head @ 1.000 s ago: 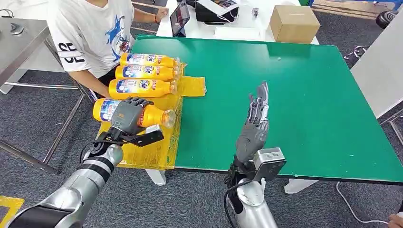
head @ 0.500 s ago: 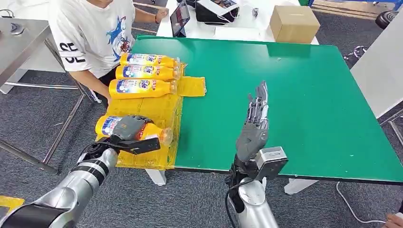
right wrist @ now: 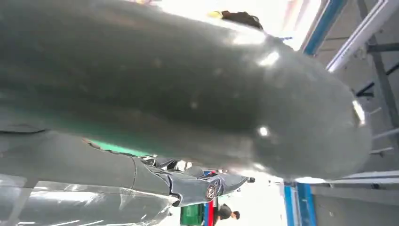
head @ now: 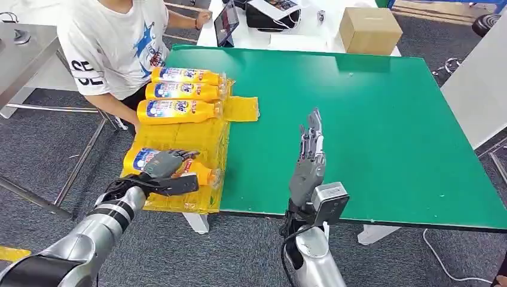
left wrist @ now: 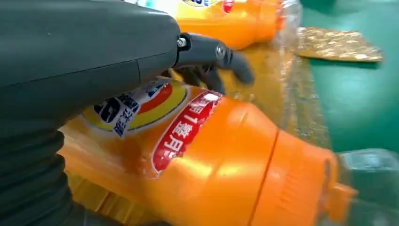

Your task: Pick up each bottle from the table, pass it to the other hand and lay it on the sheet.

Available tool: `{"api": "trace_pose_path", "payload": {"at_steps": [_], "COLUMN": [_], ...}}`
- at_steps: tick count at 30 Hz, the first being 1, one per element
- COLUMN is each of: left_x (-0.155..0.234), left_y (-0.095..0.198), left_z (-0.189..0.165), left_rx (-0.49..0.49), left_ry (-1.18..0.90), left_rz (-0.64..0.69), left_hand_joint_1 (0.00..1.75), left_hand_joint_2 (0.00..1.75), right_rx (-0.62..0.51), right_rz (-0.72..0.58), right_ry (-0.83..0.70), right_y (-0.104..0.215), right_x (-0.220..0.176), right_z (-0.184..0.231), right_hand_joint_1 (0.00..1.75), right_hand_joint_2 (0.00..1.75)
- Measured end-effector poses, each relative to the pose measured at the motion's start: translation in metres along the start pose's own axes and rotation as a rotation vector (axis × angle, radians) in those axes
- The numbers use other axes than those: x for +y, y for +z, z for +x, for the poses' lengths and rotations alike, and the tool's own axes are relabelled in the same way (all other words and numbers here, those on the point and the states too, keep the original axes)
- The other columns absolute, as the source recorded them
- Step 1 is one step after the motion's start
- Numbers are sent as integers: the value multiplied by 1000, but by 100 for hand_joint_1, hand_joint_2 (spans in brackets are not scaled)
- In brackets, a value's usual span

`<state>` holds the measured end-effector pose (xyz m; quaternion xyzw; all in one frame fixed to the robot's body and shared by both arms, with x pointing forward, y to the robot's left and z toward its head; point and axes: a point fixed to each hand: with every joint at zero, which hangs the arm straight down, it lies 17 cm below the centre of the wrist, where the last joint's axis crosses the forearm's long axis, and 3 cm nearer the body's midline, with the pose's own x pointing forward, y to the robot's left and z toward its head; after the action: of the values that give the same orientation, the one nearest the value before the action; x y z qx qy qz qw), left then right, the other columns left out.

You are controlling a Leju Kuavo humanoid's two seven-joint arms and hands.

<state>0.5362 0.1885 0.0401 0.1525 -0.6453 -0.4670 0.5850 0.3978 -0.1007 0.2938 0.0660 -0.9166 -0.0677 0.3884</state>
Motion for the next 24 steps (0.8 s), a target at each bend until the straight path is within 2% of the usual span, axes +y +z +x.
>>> {"api": "trace_pose_path", "payload": {"at_steps": [9, 24], "left_x": [-15, -14], "left_y": [3, 4], "left_z": [10, 9], "left_rx": [-38, -39], "left_ry": [116, 121], "left_rz": [-85, -87], "left_hand_joint_1": [0, 0], "left_hand_joint_2": [0, 0], "right_rx": [24, 46], "right_rz": [16, 18], "right_ry": [1, 8], "right_y": [2, 5], "right_x": [4, 3], "right_z": [-11, -19], "right_hand_joint_1": [0, 0], "right_hand_joint_2": [0, 0]}}
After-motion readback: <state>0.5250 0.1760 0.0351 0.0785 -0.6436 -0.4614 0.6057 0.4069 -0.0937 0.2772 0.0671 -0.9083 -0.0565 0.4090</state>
